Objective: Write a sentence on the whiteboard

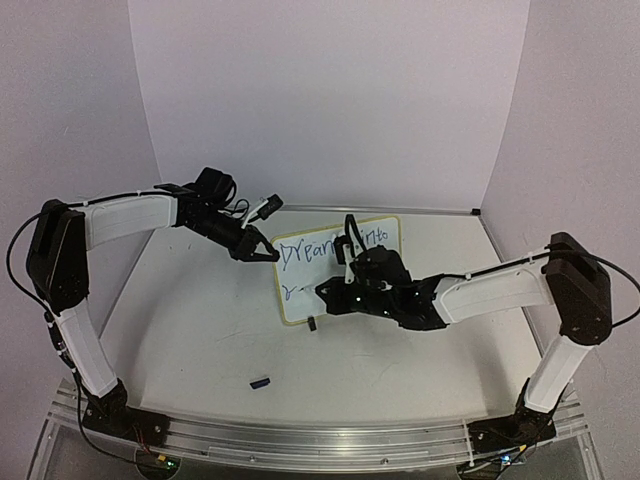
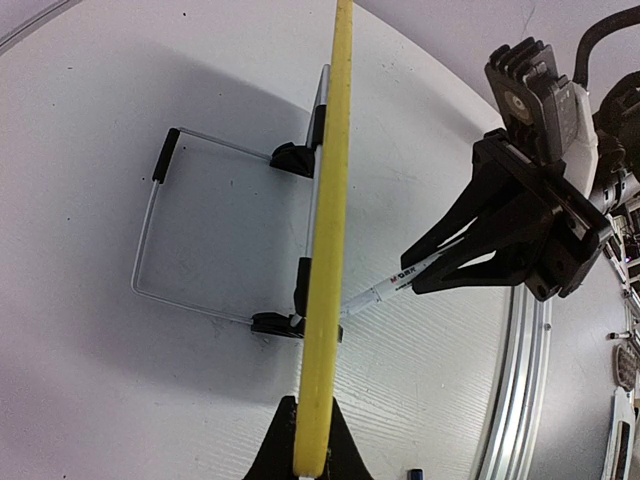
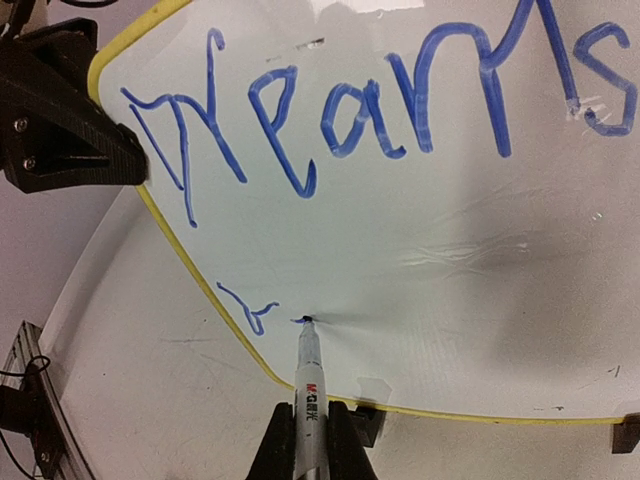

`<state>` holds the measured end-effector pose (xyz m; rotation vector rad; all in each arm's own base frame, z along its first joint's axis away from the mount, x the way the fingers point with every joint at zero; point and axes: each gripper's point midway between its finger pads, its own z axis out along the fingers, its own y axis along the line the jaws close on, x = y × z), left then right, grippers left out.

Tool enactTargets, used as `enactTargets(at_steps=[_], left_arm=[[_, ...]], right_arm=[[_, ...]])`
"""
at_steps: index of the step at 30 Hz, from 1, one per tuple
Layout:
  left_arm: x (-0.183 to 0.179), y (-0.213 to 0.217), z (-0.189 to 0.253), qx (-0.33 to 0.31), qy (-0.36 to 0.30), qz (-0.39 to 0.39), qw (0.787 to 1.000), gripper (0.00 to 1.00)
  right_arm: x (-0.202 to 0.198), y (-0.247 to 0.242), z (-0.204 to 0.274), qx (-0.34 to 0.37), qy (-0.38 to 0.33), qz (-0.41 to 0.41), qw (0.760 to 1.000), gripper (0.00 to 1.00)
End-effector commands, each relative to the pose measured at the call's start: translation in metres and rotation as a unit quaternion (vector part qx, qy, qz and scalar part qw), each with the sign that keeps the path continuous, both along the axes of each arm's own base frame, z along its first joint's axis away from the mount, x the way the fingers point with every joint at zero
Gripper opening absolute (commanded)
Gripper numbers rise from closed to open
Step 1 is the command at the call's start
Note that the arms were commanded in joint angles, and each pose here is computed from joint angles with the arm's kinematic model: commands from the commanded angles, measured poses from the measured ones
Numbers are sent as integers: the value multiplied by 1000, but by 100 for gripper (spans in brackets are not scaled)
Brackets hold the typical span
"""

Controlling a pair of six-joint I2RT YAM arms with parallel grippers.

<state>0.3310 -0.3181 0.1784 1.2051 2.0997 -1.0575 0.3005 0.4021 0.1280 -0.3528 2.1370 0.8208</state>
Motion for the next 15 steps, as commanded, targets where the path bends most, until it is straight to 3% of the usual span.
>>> enactTargets(at_steps=[1, 15], left_arm=[[-8, -1, -10, 30, 10, -5, 1000, 0], [-9, -1, -10, 30, 11, -5, 999, 0]], right_arm=[[12, -10, 28, 15, -30, -36, 999, 0], [14, 5, 37, 29, -40, -11, 999, 0]])
